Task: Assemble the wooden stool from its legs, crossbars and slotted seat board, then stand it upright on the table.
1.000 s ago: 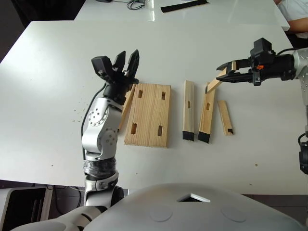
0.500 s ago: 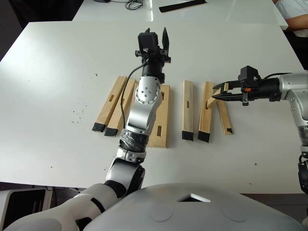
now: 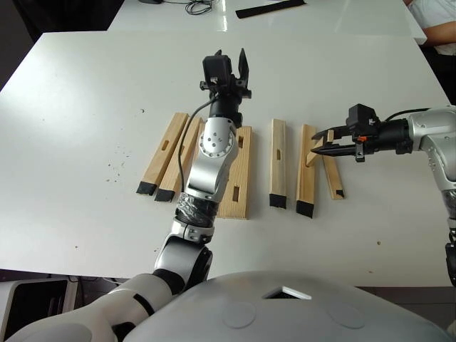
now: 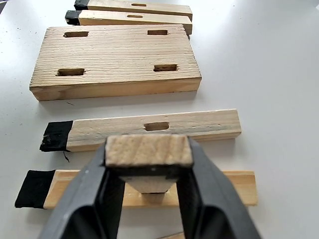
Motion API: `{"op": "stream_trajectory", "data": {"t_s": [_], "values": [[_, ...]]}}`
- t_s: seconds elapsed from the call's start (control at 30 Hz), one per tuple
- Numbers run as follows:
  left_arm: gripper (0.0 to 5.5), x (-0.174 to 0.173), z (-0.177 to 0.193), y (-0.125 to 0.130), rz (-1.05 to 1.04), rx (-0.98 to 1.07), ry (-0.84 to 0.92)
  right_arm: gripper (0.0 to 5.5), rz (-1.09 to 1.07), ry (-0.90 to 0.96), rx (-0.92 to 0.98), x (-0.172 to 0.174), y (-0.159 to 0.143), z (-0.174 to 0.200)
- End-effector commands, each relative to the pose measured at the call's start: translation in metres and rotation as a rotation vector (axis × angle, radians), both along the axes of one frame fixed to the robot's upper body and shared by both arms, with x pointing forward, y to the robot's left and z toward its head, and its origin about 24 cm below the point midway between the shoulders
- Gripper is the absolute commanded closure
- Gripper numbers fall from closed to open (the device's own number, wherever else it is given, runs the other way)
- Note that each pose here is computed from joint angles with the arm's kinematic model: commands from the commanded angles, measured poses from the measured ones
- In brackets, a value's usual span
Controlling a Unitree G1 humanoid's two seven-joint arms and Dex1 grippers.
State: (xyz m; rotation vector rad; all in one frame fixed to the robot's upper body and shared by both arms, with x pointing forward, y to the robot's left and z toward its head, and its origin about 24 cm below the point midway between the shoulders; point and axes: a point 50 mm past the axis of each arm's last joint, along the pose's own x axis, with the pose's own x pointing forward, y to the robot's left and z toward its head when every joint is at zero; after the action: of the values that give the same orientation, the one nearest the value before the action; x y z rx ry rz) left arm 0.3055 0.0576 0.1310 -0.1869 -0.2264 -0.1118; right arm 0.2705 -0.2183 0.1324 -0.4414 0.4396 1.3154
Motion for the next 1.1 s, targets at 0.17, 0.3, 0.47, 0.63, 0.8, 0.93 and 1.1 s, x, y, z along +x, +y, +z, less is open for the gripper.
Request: {"op": "stream_trajectory", "data": {"t_s": [0.17,0.3,0.47,0.63,0.8,0.93,1.1], "values": [[3.03,-0.012,-0.013,-0.021,-0.062,-0.089,0.075,4.18,-0.060,0.117,-0.092,-0.012,-0.012,-0.043],[3.03,-0.014,-0.011,-0.021,-0.079,-0.091,0.065,4.18,-0.088,0.148,-0.095,-0.018,-0.017,-0.055],[3.03,-0.014,-0.009,-0.021,-0.103,-0.087,0.055,4.18,-0.104,0.169,-0.103,-0.018,-0.016,-0.061],[3.03,-0.012,-0.009,-0.021,-0.108,-0.086,0.055,3.81,-0.131,0.108,-0.039,-0.007,-0.015,-0.050],[3.03,-0.010,-0.010,-0.015,-0.080,-0.103,0.056,3.03,-0.144,0.038,0.108,0.006,-0.011,-0.013],[3.03,-0.011,-0.010,-0.011,-0.074,-0.111,0.053,2.62,-0.150,0.023,0.119,0.005,-0.013,0.005],[3.03,-0.012,-0.011,-0.008,-0.082,-0.099,0.047,2.62,-0.072,0.016,0.099,-0.011,-0.020,0.024]]}}
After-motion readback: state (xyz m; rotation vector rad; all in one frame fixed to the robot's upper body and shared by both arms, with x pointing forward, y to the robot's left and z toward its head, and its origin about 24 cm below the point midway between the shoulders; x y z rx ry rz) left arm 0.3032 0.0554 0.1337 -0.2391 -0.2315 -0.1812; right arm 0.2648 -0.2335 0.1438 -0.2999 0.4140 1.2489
